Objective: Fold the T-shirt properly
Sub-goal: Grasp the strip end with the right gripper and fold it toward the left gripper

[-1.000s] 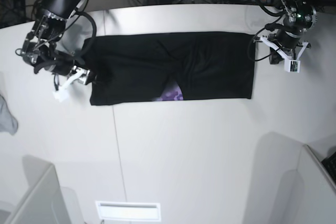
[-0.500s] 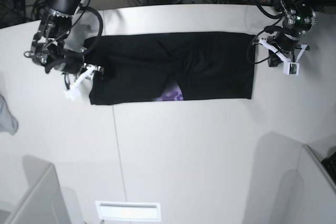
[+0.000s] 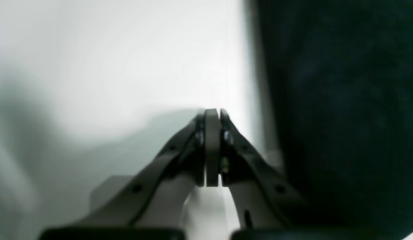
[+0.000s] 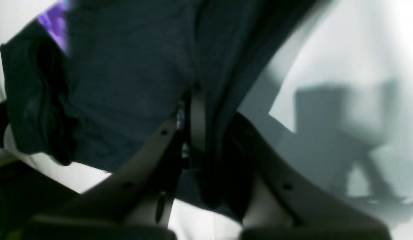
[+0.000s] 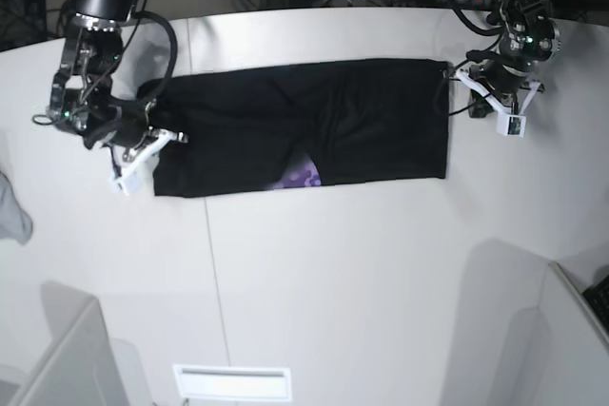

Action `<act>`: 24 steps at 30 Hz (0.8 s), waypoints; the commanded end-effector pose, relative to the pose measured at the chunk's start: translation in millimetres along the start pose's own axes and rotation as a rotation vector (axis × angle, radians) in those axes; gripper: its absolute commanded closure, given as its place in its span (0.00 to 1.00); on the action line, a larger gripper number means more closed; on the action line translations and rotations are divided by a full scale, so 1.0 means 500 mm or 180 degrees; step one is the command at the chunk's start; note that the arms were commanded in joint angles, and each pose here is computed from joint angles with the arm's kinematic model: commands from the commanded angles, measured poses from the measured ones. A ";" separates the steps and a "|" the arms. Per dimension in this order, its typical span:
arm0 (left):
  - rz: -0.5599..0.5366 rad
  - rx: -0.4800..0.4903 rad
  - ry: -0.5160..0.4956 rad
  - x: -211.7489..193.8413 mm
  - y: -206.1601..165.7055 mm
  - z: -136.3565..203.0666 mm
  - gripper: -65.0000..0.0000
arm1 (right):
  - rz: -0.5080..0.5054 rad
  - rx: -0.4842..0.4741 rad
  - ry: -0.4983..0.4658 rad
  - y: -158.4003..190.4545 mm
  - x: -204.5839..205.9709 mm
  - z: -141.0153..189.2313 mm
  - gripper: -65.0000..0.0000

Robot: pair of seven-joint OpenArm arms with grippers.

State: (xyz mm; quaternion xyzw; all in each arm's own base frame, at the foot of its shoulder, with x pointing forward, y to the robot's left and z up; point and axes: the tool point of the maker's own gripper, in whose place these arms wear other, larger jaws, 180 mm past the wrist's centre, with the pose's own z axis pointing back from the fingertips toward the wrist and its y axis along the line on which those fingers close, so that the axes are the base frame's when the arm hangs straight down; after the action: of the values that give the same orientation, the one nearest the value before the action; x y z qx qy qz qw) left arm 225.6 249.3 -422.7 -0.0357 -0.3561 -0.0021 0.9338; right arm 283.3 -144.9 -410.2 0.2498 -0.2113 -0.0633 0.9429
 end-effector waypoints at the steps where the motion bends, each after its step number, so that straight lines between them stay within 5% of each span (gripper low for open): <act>1: -0.0037 0.0008 -0.0146 0.033 0.005 0.002 1.00 | 0.0099 0.0059 -0.0131 0.026 0.027 0.011 1.00; 24: -0.0297 -0.0589 -0.0030 0.038 -0.141 -0.062 1.00 | 0.0360 0.0522 -0.0107 0.312 0.001 0.013 1.00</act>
State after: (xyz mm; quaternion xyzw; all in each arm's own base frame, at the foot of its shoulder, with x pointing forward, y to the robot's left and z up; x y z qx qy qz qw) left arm 258.6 177.2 -429.4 -0.1078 -0.3645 -0.0706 0.9222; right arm 275.6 -14.0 -339.1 0.3049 -0.2247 0.0004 0.9255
